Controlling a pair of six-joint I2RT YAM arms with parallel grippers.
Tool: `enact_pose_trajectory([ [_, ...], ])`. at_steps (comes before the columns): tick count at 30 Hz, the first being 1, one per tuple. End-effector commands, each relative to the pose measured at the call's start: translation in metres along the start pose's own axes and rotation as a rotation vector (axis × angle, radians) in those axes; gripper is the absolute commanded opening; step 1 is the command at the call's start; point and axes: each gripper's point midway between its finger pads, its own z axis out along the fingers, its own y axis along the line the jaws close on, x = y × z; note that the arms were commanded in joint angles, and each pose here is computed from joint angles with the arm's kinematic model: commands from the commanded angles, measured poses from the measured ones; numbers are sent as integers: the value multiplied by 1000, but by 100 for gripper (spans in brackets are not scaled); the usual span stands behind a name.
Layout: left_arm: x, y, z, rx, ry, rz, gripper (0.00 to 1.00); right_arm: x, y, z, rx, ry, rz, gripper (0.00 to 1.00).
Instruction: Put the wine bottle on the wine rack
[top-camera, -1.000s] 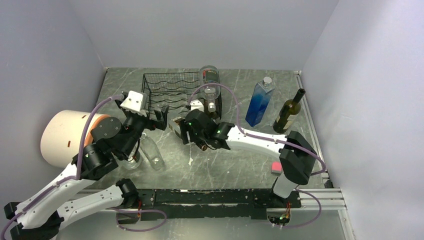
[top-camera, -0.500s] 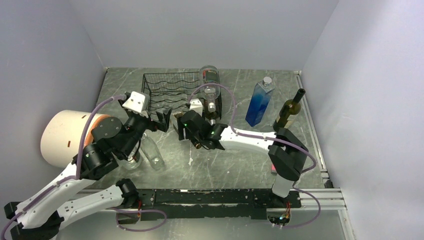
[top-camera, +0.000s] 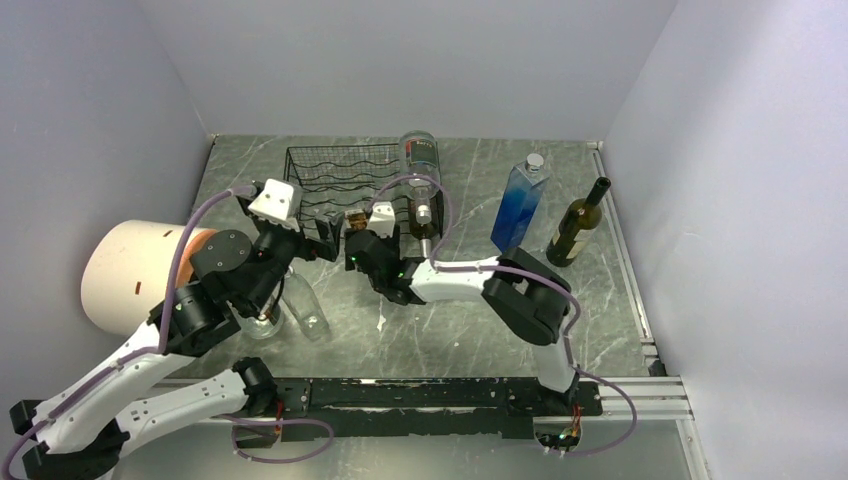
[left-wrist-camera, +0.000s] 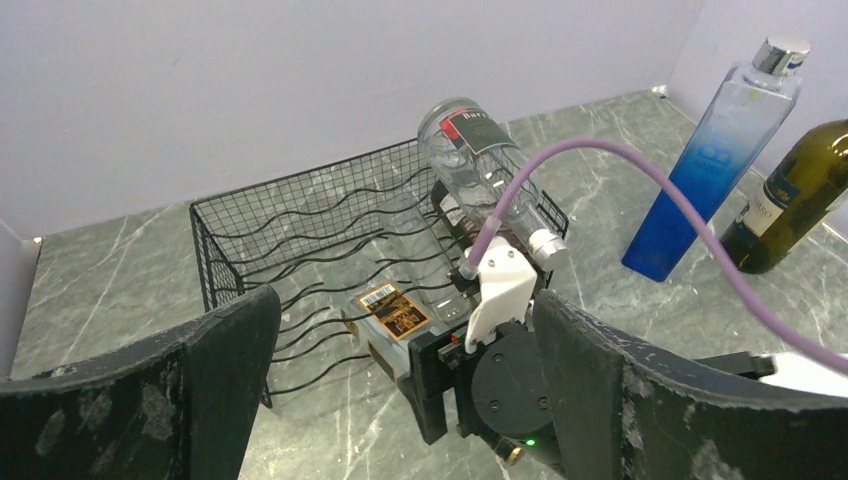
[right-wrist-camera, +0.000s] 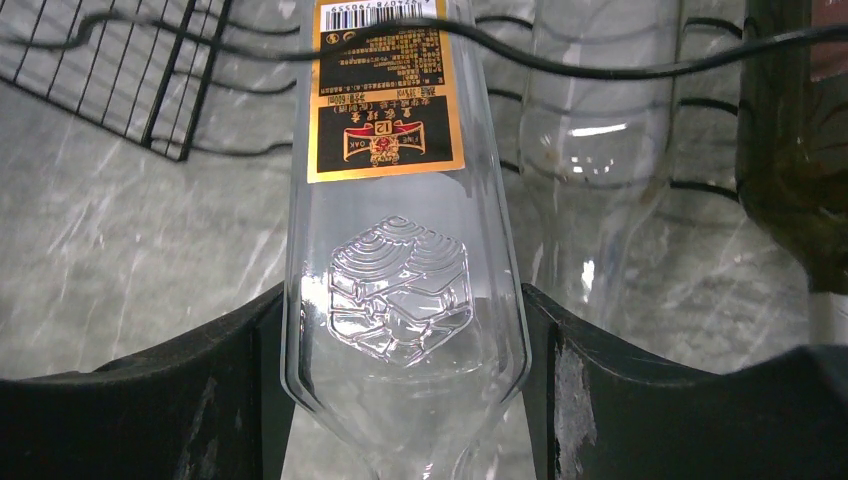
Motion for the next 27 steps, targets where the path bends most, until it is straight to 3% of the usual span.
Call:
enact_pose_trajectory([
  [1,-23,12,-10,-39,-50,-53,100,-92,33,10,-2,-305,247,0],
  [9,-30,18,-18,-40,-74,-74,100,-91,51,44,42,-319,270,0],
  [27,-31,13,-19,-14,-79,-85,100,-79,29,85,193,-269,318,0],
])
